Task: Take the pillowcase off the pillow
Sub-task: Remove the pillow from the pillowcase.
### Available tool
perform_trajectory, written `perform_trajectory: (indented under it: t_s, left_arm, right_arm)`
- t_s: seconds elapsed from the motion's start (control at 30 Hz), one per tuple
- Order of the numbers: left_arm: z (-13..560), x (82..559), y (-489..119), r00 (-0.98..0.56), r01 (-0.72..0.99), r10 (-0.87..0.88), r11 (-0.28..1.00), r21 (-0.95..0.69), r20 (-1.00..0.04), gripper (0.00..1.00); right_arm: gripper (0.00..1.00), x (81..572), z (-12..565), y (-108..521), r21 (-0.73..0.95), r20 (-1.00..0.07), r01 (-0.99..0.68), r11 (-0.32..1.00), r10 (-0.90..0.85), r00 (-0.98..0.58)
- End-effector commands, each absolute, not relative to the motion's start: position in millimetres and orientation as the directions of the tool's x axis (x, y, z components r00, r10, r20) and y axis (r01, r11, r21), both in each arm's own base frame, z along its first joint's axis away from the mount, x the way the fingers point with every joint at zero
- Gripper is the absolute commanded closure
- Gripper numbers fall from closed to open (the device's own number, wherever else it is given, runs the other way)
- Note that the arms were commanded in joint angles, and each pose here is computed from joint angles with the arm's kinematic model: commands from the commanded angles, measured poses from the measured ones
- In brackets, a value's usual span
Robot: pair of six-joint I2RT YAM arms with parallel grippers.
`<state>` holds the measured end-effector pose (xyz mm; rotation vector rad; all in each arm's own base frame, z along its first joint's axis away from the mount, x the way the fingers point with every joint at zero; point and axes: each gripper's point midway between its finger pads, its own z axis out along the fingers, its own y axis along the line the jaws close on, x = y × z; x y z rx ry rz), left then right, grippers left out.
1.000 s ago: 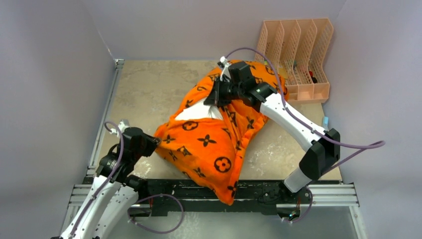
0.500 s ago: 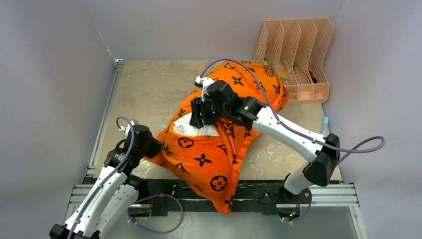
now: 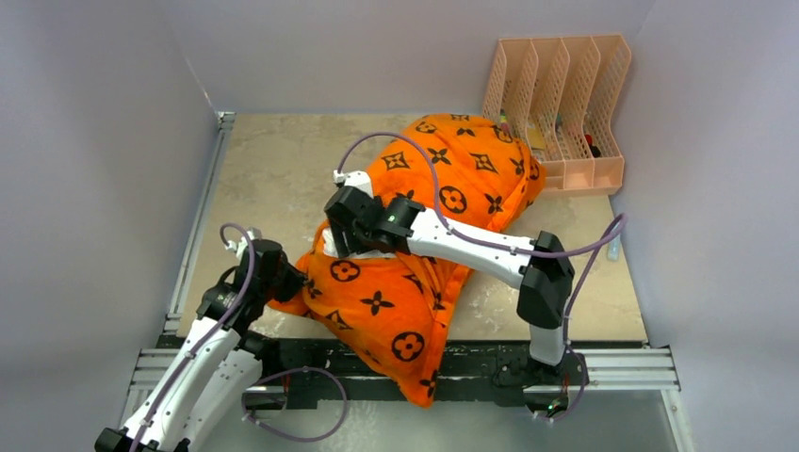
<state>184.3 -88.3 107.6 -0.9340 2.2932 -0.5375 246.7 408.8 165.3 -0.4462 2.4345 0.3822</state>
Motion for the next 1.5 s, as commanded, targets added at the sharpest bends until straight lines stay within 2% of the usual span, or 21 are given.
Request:
perform_trajectory:
  t_s: [0.0,0.13,0.23,0.33,0.43,0.5,0.63,0.73,0.9,1.03,1.1,1.2,1.3,1.37,1.47]
  left_arm:
    - [115.6,184.4,-95.6,-0.593,-0.437,-0.713,0.676,-0.593,-0.375,1.0]
    - [114.1,186.1,-93.9,-0.583,-0.448,-0.719,0.673,-0.589,-0.378,1.0]
    - [114.3,187.6,-95.3,-0.587,-0.446,-0.717,0.674,-0.589,-0.375,1.0]
    - [115.5,187.7,-93.5,-0.585,-0.446,-0.715,0.679,-0.583,-0.384,1.0]
    - [119.7,189.2,-91.1,-0.575,-0.441,-0.714,0.682,-0.583,-0.401,1.0]
    - [122.5,189.6,-90.0,-0.571,-0.438,-0.712,0.685,-0.582,-0.408,1.0]
    - [122.6,187.2,-87.7,-0.57,-0.439,-0.709,0.69,-0.576,-0.415,1.0]
    - [122.7,186.9,-89.7,-0.572,-0.434,-0.712,0.685,-0.586,-0.408,1.0]
    - [125.3,187.7,-93.6,-0.577,-0.429,-0.716,0.675,-0.599,-0.393,1.0]
    - [125.9,186.8,-93.4,-0.575,-0.43,-0.718,0.673,-0.602,-0.392,1.0]
    - [125.0,187.2,-93.3,-0.574,-0.432,-0.719,0.672,-0.601,-0.392,1.0]
    - [124.6,189.0,-94.8,-0.576,-0.431,-0.719,0.671,-0.603,-0.388,1.0]
    - [125.3,189.9,-95.2,-0.579,-0.431,-0.717,0.674,-0.6,-0.388,1.0]
    - [125.9,189.1,-93.2,-0.575,-0.436,-0.717,0.675,-0.595,-0.393,1.0]
    - [124.8,185.4,-90.0,-0.572,-0.444,-0.718,0.678,-0.586,-0.397,1.0]
  right_arm:
    - [0.28,231.0,166.6,397.8,0.042,-0.655,-0.29,0.956,-0.193,-0.73]
    - [0.23,242.0,228.7,365.7,-0.061,-0.763,-0.198,0.978,-0.174,-0.623]
    - [0.23,246.5,274.7,349.3,-0.052,-0.828,-0.223,0.973,-0.167,-0.536]
    - [0.23,238.6,313.5,366.8,0.061,-0.877,-0.392,0.918,-0.139,-0.461]
    - [0.23,212.0,333.9,396.0,0.203,-0.89,-0.591,0.781,-0.105,-0.444]
    - [0.23,200.7,343.2,414.1,0.275,-0.895,-0.659,0.7,-0.063,-0.441]
    - [0.22,193.2,310.1,441.4,0.313,-0.84,-0.671,0.672,-0.134,-0.525]
    - [0.22,196.8,267.5,452.0,0.29,-0.763,-0.612,0.736,-0.208,-0.612]
    - [0.19,222.5,188.2,412.1,0.152,-0.658,-0.374,0.915,-0.189,-0.729]
    - [0.2,222.6,138.7,398.2,0.182,-0.52,-0.372,0.91,-0.232,-0.822]
    - [0.23,223.6,118.6,383.2,0.139,-0.477,-0.325,0.935,-0.224,-0.85]
    - [0.34,230.5,105.4,362.2,0.072,-0.504,-0.271,0.96,-0.199,-0.841]
    - [0.58,243.6,102.8,348.2,0.01,-0.537,-0.244,0.97,-0.201,-0.819]
    - [0.83,254.2,104.0,340.6,-0.022,-0.551,-0.217,0.976,-0.193,-0.812]
    - [0.96,273.5,120.5,339.3,-0.016,-0.6,-0.214,0.977,-0.18,-0.779]
